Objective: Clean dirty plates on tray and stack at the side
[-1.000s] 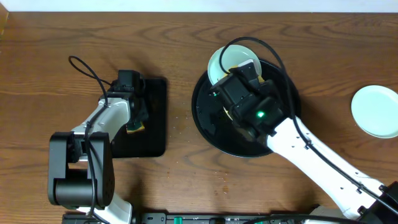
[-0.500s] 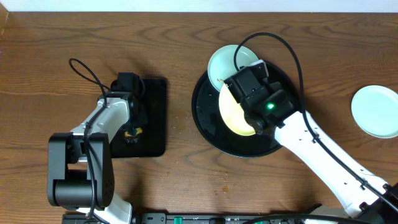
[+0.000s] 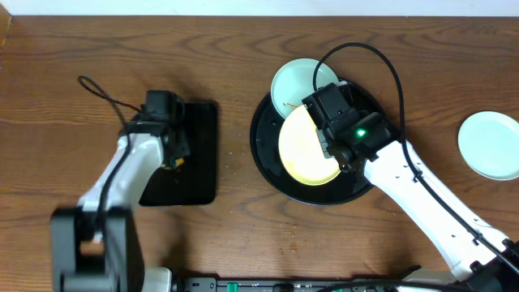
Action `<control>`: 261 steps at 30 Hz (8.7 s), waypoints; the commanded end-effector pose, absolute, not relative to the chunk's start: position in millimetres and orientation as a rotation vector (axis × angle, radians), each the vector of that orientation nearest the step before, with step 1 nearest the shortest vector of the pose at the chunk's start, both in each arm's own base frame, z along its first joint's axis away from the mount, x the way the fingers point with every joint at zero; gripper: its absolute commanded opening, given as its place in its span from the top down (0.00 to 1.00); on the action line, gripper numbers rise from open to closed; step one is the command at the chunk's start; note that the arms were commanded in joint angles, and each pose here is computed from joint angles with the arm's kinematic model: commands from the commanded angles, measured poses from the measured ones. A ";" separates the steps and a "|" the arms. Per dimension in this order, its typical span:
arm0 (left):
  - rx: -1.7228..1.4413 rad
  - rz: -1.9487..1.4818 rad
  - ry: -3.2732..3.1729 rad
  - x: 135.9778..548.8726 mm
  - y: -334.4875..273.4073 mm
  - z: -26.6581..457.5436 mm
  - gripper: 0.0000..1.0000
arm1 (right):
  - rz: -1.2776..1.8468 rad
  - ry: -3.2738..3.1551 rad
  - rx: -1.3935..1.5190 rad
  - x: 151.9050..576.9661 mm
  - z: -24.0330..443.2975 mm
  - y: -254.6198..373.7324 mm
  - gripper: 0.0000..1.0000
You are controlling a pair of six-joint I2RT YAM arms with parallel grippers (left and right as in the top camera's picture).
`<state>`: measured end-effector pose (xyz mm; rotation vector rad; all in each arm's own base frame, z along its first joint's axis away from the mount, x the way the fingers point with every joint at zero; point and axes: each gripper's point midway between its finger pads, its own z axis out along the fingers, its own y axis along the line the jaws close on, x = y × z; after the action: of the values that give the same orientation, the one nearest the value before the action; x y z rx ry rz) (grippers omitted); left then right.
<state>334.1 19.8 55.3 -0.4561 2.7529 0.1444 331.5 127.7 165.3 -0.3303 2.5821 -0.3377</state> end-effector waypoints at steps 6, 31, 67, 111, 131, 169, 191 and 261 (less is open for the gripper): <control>-0.366 -0.124 2.498 345.6 -7.0 146.1 0.92 | -0.073 2.659 -0.293 331.3 161.6 140.9 0.99; -0.305 0.001 2.637 346.6 2.7 99.9 0.93 | 0.352 2.759 -0.196 322.4 89.3 137.2 0.99; -0.353 0.235 2.818 353.9 28.0 0.0 0.64 | 0.350 2.743 -0.223 324.8 90.4 138.3 0.99; -0.199 -0.781 2.527 351.5 -134.9 165.0 0.81 | 0.358 2.759 -0.175 322.3 89.0 138.6 0.98; 0.156 -0.911 2.427 324.9 -285.3 168.9 0.93 | 0.359 2.720 -0.225 327.7 93.7 141.1 0.99; 0.086 -1.240 2.364 323.6 -305.7 201.4 0.93 | 0.176 2.565 -0.302 329.6 138.1 122.5 0.99; -0.024 -1.479 2.394 298.0 -337.9 219.1 0.93 | 0.402 2.544 -0.277 328.6 146.1 149.6 0.99; -0.086 -0.891 2.391 363.1 -230.5 153.4 0.93 | 0.565 2.490 -0.323 327.3 160.3 168.2 0.99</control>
<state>361.6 -238.2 162.5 -0.0866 2.3879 -0.9568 330.1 161.9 150.9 -0.2941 2.5220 0.5195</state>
